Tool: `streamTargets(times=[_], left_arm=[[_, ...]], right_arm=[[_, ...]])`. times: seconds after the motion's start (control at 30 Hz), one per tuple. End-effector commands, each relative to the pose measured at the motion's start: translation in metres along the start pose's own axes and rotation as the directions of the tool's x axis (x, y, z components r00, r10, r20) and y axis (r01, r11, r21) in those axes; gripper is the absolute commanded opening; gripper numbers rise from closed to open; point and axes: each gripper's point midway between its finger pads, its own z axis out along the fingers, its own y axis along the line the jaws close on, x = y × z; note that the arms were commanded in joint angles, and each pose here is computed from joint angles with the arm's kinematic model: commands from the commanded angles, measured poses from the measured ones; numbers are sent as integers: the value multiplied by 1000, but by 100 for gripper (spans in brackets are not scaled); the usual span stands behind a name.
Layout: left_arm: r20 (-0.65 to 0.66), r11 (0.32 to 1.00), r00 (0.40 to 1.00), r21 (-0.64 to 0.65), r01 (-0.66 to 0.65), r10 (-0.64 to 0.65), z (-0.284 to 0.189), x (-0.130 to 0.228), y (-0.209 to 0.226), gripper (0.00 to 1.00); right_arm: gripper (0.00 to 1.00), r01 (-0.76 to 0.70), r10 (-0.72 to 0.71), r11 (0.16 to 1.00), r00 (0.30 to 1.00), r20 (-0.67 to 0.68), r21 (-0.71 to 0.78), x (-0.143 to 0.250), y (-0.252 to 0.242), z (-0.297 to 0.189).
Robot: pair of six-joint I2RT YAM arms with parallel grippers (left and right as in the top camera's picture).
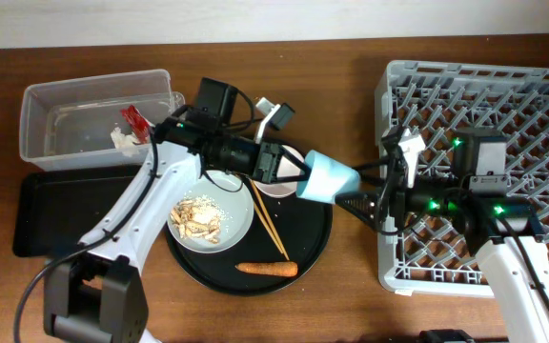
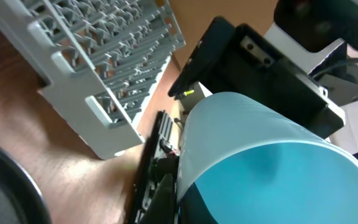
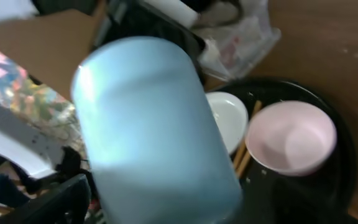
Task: Sort waste into correct bins and load items into the dishwasher rack
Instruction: 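Hand the light-blue cup from the left gripper to the right gripper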
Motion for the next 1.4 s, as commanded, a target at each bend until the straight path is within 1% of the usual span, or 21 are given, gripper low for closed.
streamTargets(times=[0.0,0.03,0.07,0.1,0.23,0.33,0.7,0.77,0.83,1.0,1.07,1.3,1.37], left_arm=[[-6,995,999,84,-51,51,2,-2,-28,0],[-7,995,999,92,-49,49,3,-2,-29,0],[-8,995,999,94,-38,39,4,-3,-30,0],[-7,995,999,97,-36,37,5,-5,-31,0],[4,995,1000,99,-29,28,5,-11,-32,0],[4,995,1000,99,-29,29,5,-12,-32,0],[4,995,1000,99,-28,28,5,-11,-32,0],[4,995,1000,99,-25,25,5,-11,-32,0],[3,995,1000,99,-25,25,5,-11,-32,0],[3,995,1000,99,-25,25,5,-11,-32,0],[3,995,1000,99,-26,25,5,-11,-32,0],[3,995,1000,99,-26,25,5,-11,-32,0],[4,995,1000,97,-26,26,5,-11,-32,1]], right_arm=[[90,46,-41,993,998,43,-109,-12,20,-3],[88,48,-43,993,998,45,-111,-12,20,-3],[82,48,-43,993,998,45,-111,-12,20,-3],[80,48,-43,993,998,45,-111,-12,20,-3],[78,49,-43,991,998,48,-126,-13,22,-3],[71,51,-45,991,998,49,-125,-13,22,-3],[71,95,-88,988,994,67,-120,-18,21,-3],[71,98,-91,988,994,68,-119,-19,21,-3],[75,99,-91,988,993,69,-119,-19,21,-3],[75,117,-108,985,991,77,-124,-21,22,-4],[74,117,-107,984,991,80,-136,-21,24,-4],[61,116,-106,984,991,80,-138,-21,25,-4],[60,116,-106,984,991,80,-138,-21,25,-4]])
